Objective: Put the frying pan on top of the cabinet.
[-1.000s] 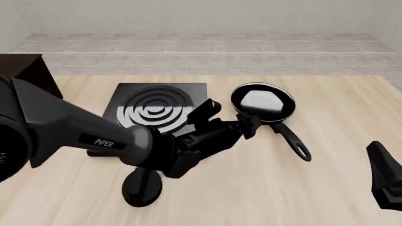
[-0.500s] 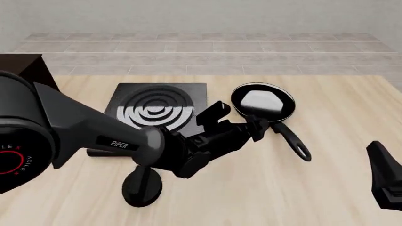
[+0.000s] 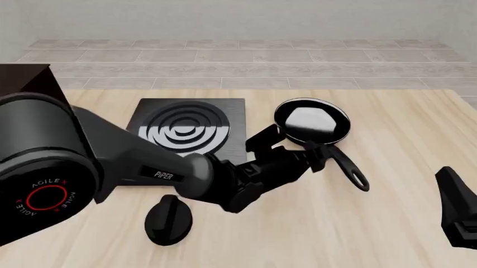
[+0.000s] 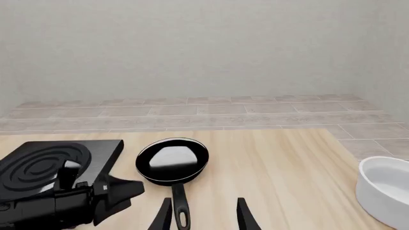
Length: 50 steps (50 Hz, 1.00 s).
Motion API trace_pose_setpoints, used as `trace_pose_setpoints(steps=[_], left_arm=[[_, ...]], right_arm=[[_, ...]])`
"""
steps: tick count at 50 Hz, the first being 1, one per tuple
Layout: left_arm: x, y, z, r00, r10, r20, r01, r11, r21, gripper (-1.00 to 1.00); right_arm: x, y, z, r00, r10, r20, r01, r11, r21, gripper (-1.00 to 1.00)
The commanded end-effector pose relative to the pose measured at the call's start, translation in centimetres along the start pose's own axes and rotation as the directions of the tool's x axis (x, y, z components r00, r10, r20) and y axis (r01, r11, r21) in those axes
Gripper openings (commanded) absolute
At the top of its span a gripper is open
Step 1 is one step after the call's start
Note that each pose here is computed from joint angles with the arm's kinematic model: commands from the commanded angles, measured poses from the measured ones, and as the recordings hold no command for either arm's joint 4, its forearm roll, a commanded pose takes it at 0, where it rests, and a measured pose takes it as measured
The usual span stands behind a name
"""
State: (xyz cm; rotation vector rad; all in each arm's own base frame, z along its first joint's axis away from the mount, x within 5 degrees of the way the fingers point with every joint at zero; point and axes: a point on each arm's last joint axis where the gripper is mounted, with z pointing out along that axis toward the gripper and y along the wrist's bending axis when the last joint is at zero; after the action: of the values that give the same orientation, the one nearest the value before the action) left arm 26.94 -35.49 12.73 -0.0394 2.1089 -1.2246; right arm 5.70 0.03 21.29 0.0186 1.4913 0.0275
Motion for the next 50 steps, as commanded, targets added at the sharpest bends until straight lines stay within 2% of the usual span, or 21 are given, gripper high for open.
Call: trace_pose_setpoints(steps=[1,32,44,50], left_arm=[[1.0,0.2,1.3,1.000,0.002,-0.018,-0.002,1.000,0.000,1.00],[1.9,-1.7,2.4,0.999,0.013,-0.042,-0.012,0.999,0.029,1.00],[2.2,-1.3,3.5,0.999,0.010,-0.048,-0.009,1.000,0.020,1.00],[2.1,-1.9,3.8,0.999,0.016,-0.050,-0.015,1.000,0.025,1.00]], right_arm=[[0.0,0.0,0.0,1.000,0.005,0.001,-0.005,1.000,0.001,1.00],[0.0,0.0,0.0,1.000,0.011,0.001,-0.011,1.000,0.004,1.00],[0.0,0.0,0.0,1.000,0.014,0.001,-0.014,1.000,0.004,1.00],[0.0,0.0,0.0,1.000,0.016,0.001,-0.016,1.000,0.005,1.00]])
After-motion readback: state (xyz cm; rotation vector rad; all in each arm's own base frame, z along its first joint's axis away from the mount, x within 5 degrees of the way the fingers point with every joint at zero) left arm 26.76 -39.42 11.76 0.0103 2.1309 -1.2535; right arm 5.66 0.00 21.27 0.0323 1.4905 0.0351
